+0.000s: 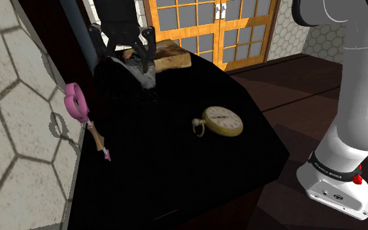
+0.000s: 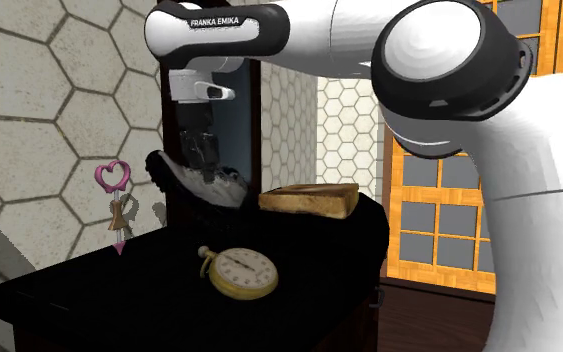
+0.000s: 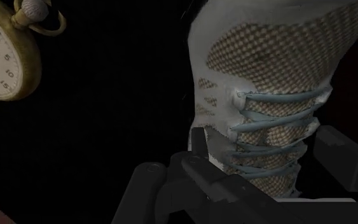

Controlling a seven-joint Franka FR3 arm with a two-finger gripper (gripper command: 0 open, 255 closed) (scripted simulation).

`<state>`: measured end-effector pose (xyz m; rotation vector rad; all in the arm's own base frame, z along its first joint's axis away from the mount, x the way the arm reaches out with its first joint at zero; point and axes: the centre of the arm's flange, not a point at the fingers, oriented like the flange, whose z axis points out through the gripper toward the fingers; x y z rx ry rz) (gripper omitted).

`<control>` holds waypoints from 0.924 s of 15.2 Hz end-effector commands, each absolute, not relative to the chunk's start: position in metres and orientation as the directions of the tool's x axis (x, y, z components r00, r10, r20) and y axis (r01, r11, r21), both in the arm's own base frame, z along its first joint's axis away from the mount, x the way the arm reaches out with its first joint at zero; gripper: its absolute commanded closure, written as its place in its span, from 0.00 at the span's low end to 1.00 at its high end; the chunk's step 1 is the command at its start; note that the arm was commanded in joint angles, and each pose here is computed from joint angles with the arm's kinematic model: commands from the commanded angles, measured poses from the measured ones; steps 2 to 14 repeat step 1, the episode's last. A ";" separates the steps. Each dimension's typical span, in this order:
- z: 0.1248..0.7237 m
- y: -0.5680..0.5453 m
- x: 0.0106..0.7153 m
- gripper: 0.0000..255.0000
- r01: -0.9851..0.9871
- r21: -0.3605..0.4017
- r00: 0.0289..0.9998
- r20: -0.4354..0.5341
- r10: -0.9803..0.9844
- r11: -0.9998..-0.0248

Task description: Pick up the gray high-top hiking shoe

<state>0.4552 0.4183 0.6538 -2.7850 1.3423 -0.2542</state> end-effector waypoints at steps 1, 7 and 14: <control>0.658 0.418 0.455 1.00 -0.773 -0.108 0.612 0.130 -0.780 -0.625; 0.658 0.418 0.455 1.00 -0.773 -0.108 0.612 0.130 -0.780 -0.625; 0.658 0.418 0.455 1.00 -0.773 -0.108 0.612 0.130 -0.780 -0.625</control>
